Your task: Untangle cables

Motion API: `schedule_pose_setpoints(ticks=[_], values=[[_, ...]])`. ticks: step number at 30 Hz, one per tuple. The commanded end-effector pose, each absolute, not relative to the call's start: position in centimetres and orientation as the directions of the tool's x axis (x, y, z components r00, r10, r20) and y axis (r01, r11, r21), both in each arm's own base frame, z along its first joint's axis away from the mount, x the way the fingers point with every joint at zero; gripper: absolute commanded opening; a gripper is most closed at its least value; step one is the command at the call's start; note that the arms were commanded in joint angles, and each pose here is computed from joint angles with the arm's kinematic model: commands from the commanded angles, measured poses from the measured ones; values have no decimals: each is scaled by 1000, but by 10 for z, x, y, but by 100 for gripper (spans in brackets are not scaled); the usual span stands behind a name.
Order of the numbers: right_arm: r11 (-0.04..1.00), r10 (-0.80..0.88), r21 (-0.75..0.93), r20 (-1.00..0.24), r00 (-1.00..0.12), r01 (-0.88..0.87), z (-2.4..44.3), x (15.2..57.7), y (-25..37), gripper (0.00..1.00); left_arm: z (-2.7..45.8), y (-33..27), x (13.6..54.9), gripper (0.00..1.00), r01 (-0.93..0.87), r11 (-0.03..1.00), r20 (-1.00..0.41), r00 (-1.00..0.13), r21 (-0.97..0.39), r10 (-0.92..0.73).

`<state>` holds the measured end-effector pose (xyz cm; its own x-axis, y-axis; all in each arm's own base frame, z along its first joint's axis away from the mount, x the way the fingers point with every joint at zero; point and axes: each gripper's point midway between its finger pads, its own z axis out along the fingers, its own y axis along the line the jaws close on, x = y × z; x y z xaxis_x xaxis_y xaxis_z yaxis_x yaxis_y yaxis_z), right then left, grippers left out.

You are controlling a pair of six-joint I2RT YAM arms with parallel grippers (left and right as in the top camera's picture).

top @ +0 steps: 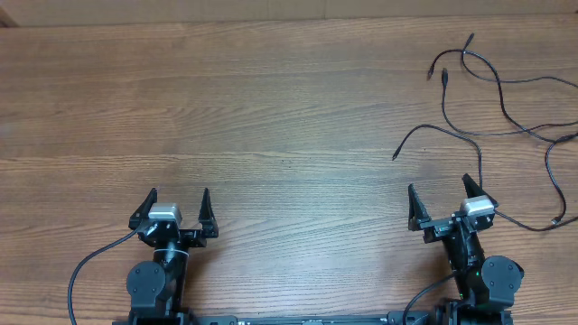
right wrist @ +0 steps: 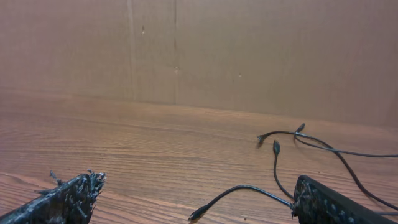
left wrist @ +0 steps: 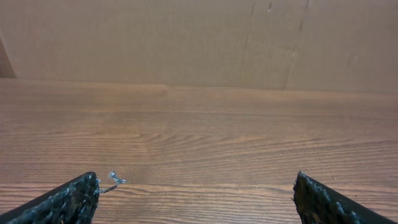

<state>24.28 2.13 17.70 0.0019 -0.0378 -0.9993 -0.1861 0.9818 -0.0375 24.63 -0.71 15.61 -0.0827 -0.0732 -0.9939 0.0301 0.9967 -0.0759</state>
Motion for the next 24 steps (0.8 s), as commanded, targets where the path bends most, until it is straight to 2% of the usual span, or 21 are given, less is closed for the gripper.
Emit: schedule_pose_setpoints(ticks=[1,11,19,22,24], values=[[981,-47,-48,-999,12,-188,176,243,22,100,156,-5,246,99,23,998,-995,-79,-60,-58],[980,-51,-53,-999,16,-192,177,243,23,100,156,-5,246,100,23,998,-995,-79,-60,-58],[967,-149,-196,-954,262,-163,233,235,27,100,156,-5,246,99,23,998,-995,-79,-60,-58],[969,-133,-173,-968,214,-177,221,238,27,100,156,-5,246,99,23,998,-995,-79,-60,-58],[973,-92,-116,-988,124,-199,201,241,28,100,156,-5,246,99,23,998,-995,-79,-60,-58]])
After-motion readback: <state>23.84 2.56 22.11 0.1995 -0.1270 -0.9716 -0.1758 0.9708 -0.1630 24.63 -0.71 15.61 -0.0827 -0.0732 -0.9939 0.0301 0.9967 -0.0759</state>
